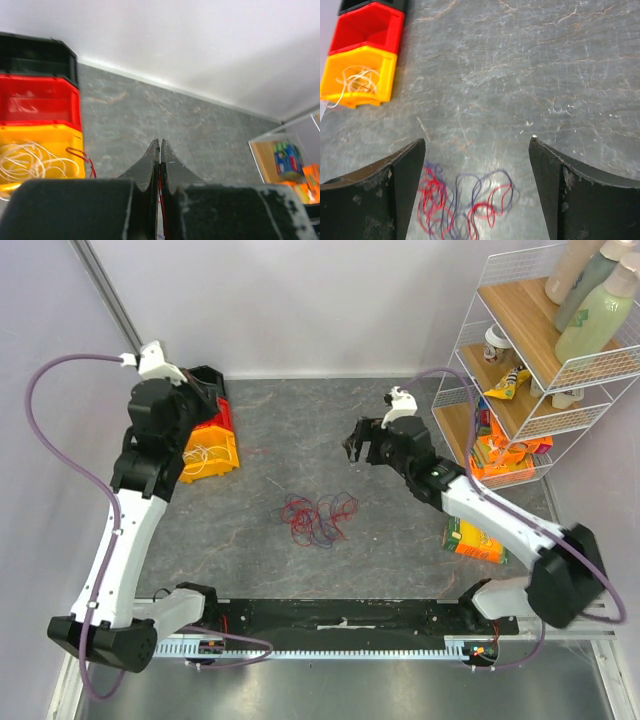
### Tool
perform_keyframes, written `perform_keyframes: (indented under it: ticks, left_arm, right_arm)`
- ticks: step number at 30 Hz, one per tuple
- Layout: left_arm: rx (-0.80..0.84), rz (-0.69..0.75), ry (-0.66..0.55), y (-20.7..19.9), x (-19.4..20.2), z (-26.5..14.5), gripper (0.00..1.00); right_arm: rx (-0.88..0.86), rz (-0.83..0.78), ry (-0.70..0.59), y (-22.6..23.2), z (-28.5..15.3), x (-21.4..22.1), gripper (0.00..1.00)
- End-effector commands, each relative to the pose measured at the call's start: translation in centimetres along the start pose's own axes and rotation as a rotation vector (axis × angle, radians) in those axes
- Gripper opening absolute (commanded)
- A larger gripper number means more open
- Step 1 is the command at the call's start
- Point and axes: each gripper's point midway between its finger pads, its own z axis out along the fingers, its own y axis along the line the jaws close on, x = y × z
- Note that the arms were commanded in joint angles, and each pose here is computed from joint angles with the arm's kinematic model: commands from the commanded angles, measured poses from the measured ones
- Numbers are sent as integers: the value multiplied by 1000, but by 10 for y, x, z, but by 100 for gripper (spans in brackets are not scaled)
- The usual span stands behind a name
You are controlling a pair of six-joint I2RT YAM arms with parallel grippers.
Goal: Untangle the cables
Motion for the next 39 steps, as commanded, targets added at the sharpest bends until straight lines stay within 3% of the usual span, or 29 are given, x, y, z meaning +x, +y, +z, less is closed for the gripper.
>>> perform_keyframes:
  ticks: [1,7,10,14,23,28,39]
  left_arm:
    - [-70,68,-79,23,-40,18,2]
    - [-147,33,-149,61,-64,52,1]
    - [-159,14,-177,77,-77,70,2]
    - [-172,26,-218,87,-97,88,2]
    - [-134,-9,-291,94,-118,120,2]
    - [-194,21,-260,123,-105,146,2]
    - [-342,-13,-1,203,17,203,2]
  right_arm:
    - [-31,74,-132,11,56,-33,91]
    - [-149,92,-181,14,121,-29,90]
    - [-226,58,-197,16,140,-6,89]
    - [-239,22,-217,3,147,26,88]
    - [-240,-21,-185,1,155,35,88]
    - [-260,-22,-188,4,154,35,88]
    - [-256,-21,-188,4,157,36,88]
